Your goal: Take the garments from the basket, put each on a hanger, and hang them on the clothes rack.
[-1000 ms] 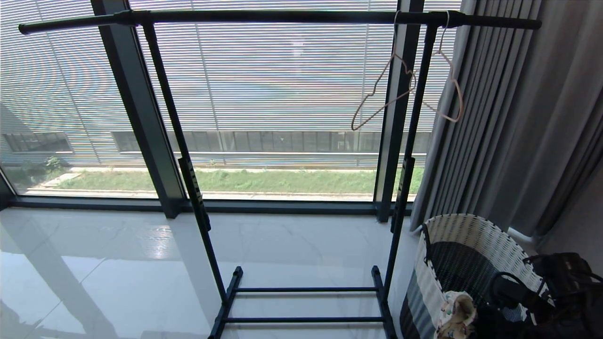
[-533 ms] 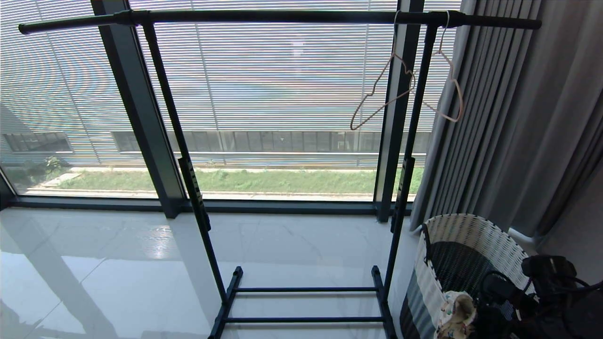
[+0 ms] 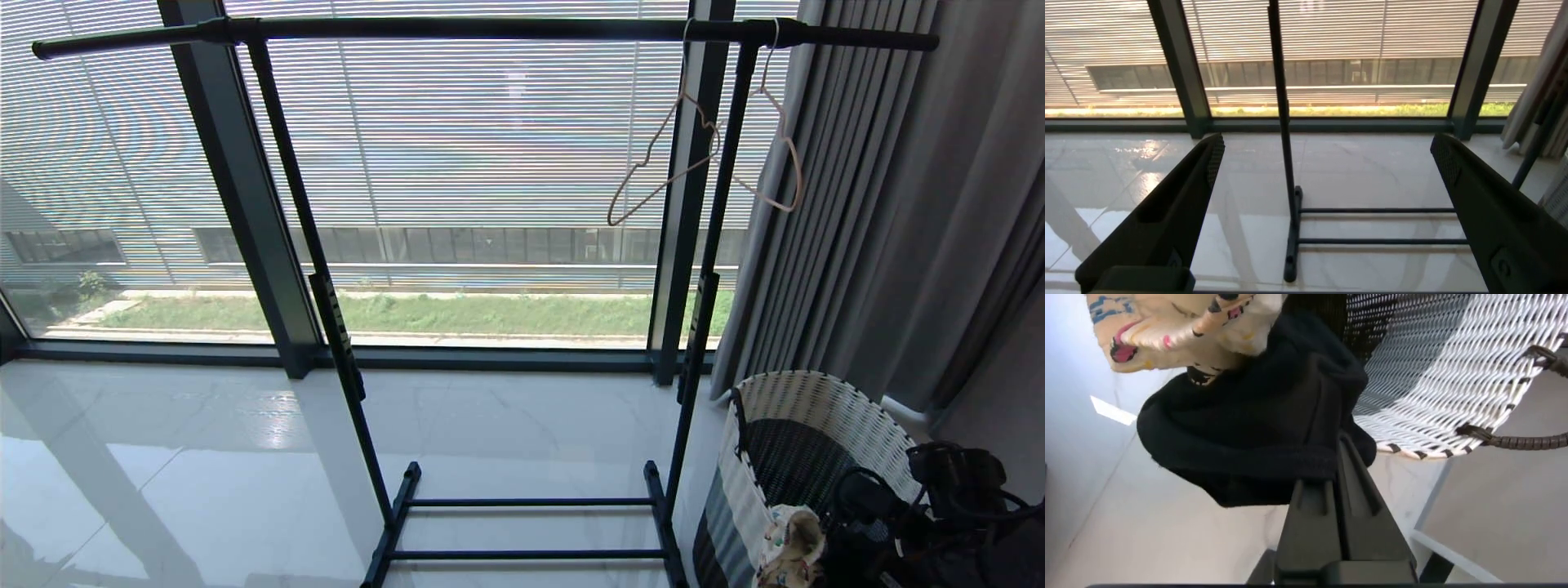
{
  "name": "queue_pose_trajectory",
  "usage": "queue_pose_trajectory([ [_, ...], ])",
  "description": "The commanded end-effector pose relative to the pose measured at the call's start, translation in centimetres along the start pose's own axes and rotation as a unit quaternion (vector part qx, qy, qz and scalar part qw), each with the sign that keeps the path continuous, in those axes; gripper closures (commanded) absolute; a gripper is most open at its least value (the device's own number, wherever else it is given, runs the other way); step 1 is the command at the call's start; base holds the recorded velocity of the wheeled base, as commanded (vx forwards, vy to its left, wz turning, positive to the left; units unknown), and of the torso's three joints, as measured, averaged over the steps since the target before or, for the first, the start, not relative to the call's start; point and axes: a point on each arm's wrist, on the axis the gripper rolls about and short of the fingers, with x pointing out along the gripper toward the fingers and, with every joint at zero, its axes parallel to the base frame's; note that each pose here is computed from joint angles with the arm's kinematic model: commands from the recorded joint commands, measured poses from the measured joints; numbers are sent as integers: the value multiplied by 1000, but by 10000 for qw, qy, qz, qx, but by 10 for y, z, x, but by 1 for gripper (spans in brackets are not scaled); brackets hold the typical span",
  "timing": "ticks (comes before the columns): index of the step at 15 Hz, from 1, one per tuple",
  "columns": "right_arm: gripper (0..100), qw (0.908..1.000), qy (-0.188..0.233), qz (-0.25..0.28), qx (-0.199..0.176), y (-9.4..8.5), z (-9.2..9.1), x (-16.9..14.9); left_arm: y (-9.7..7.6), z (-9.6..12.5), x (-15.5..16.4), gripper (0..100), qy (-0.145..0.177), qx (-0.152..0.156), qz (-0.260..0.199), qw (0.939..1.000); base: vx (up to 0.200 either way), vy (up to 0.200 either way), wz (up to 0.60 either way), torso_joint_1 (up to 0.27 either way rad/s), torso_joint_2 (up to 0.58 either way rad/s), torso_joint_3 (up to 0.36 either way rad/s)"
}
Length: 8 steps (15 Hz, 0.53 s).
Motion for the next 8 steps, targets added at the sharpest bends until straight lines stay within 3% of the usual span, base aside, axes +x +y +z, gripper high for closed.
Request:
queue_pose_trajectory([
  [1, 100, 9998, -133, -137, 48, 0, -4, -13, 0, 0, 0, 0, -4, 0, 4, 10000, 0, 0, 0, 0, 0, 0],
  [5, 100, 9906, -1000, -689, 622, -13, 6, -61, 0, 0, 0, 0, -5, 69, -4, 10000, 0, 0, 0, 0, 0, 0],
  [8, 100, 9836, -1410, -863, 722, -25, 17, -96, 0, 0, 0, 0, -5, 69, -4, 10000, 0, 0, 0, 0, 0, 0],
])
